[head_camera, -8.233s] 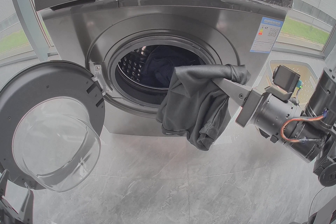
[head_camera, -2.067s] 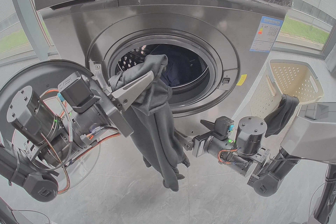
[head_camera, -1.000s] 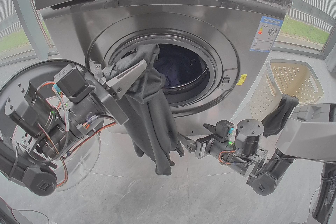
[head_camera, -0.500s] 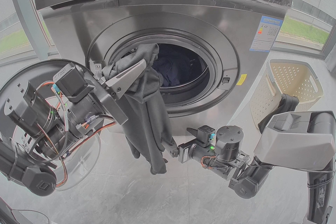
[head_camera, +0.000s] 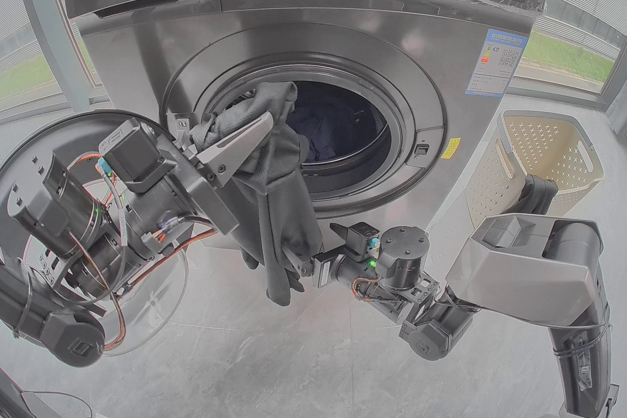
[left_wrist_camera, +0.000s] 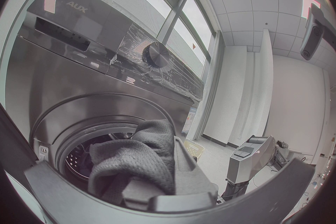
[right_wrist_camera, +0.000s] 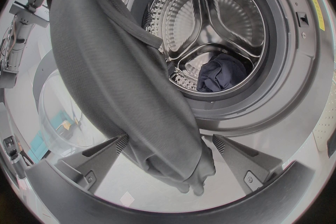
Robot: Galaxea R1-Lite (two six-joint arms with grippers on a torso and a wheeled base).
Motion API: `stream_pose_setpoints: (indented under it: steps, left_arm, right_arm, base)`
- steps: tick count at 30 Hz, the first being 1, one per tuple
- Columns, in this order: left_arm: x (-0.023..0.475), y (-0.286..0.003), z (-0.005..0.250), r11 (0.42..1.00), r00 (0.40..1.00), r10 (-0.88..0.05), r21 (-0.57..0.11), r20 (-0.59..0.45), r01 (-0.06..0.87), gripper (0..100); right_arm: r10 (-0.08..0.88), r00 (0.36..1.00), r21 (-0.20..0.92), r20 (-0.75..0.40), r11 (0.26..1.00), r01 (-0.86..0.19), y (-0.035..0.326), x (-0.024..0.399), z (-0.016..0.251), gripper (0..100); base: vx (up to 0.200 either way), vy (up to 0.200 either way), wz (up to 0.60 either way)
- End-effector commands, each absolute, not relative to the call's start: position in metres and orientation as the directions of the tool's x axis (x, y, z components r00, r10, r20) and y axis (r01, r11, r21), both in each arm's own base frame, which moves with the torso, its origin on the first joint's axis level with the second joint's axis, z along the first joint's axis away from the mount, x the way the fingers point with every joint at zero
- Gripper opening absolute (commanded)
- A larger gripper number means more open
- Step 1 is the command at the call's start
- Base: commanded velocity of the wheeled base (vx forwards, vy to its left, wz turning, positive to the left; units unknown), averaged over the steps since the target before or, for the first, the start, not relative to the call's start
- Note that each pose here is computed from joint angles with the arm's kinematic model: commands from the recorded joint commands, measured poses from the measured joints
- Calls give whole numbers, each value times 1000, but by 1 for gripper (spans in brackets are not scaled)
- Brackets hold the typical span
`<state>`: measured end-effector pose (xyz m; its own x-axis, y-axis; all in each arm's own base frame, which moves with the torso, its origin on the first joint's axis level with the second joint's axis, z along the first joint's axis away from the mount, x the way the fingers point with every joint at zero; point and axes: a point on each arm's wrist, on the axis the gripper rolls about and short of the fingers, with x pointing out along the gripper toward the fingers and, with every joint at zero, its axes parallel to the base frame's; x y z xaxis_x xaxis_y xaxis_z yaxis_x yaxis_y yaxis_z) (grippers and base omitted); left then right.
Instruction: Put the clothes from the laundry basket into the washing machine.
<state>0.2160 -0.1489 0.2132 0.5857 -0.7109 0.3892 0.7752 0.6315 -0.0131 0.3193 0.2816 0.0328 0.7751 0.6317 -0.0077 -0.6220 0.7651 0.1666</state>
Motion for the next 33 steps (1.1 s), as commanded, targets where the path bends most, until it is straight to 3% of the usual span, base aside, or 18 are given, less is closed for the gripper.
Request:
stream_pose_setpoints:
  steps: [1,7,8,20,31,33]
  left_arm:
    - [216,-149,213,631,585,-711,-14,391,776,0]
    - [216,-149,213,631,585,-711,-14,391,776,0]
    - [216,-149,213,631,585,-711,-14,391,776,0]
    - [216,-148,210,634,592,-710,-20,381,773,0]
    - [227,-126,203,702,665,-659,-31,352,711,0]
    - [227,-125,203,708,670,-653,-31,353,706,0]
  right_arm:
    - [610,792,163,-20,784,-600,275,330,24,100]
    - [593,805,157,-21,797,-583,266,338,19,100]
    - [598,801,155,-20,794,-588,266,339,17,0]
    - [594,804,158,32,791,-591,259,342,31,0]
    - [477,876,161,64,862,-481,175,312,103,0]
    - [456,883,163,107,868,-469,157,297,127,0]
  base:
    - [0,0,0]
    - [0,0,0]
    - [0,0,0]
    - [0,0,0]
    - [0,0,0]
    - [0,0,0]
